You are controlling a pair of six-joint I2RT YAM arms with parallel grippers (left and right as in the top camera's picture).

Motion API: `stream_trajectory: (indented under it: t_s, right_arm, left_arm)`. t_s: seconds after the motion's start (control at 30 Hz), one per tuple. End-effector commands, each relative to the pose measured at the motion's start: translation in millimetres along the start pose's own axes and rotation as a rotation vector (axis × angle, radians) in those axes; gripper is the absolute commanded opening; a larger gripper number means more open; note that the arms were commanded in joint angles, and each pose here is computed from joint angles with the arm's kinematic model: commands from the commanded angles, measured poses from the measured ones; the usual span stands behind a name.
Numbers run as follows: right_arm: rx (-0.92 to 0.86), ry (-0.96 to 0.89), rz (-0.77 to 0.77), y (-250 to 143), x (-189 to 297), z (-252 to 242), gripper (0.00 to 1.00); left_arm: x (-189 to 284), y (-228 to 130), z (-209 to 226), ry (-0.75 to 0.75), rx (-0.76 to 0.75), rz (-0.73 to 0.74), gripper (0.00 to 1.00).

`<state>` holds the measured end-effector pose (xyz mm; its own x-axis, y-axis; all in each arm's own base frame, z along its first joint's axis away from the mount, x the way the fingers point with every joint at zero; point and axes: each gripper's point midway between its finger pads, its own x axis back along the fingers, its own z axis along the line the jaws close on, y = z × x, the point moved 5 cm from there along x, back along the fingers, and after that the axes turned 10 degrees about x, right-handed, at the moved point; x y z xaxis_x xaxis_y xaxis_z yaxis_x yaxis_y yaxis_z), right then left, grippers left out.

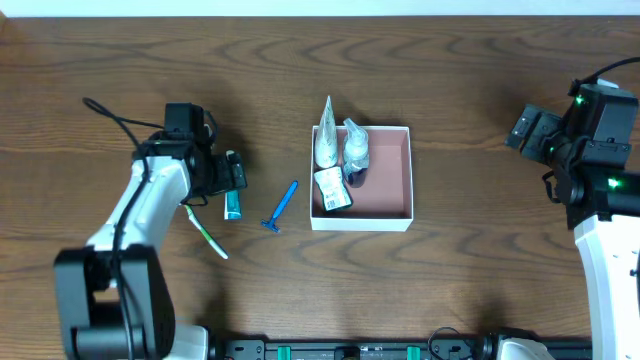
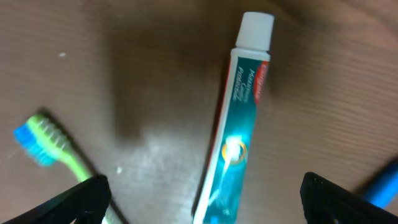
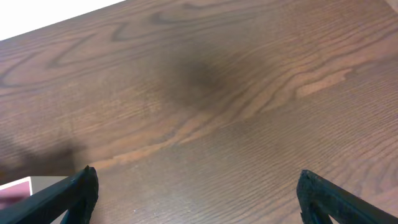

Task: Pack container
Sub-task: 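Reach the left gripper to the Colgate toothpaste tube and grasp it, then carry the toothpaste tube over the box and lower it inside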

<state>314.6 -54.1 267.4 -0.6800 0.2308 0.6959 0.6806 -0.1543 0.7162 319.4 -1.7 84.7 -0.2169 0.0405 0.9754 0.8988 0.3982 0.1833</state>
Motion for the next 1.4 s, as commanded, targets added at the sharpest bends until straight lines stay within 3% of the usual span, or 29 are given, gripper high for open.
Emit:
stream_trajectory:
  t_s: [0.0,0.3,0.37,0.43,0.53,0.6,0.9,1.03,1.37]
  right_arm:
    - [-0.018,-0.01,-0.009,3.3,1.7,-2.8,0.99]
    - [-0.018,-0.01,-0.009,3.3,1.7,-2.8,0.99]
    - [-0.017,-0.01,-0.009,3.3,1.7,-2.8,0.99]
    - [-0.017,-0.01,-0.009,3.3,1.7,-2.8,0.99]
    - [-0.017,-0.01,-0.009,3.3,1.7,-2.8,0.99]
    - [-0.018,-0.01,-0.009,3.3,1.7,-2.8,0.99]
    - [-0.018,-0.01,-0.009,3.3,1.7,-2.8,0.99]
    - [-0.017,-0.01,-0.009,3.3,1.7,-2.8,0.99]
    - [-0.017,-0.01,-0.009,3.3,1.7,-2.8,0.99]
  left_arm:
    - [-17.6,0.6,-0.9,0.02,-0.059,0.033,0.98]
    - [-37.8,1.2,-4.6,0.06,-0.144,0.036,1.0]
    - [-39.9,2.3,-4.9,0.078,-0.159,0.025,0.94]
    - [-41.9,2.6,-5.6,0.094,-0.168,0.018,0.77]
    - [-44.4,2.2,-7.4,0.109,-0.184,0.014,0.38]
    - [-44.9,1.6,-9.4,0.107,-0.189,0.013,0.28]
    - [-44.4,0.8,-9.3,0.108,-0.178,0.016,0.14]
    - [-35.0,1.0,-10.0,0.111,-0.171,0.023,0.13]
    - [57.4,14.3,-45.7,0.052,-0.235,-0.07,0.11]
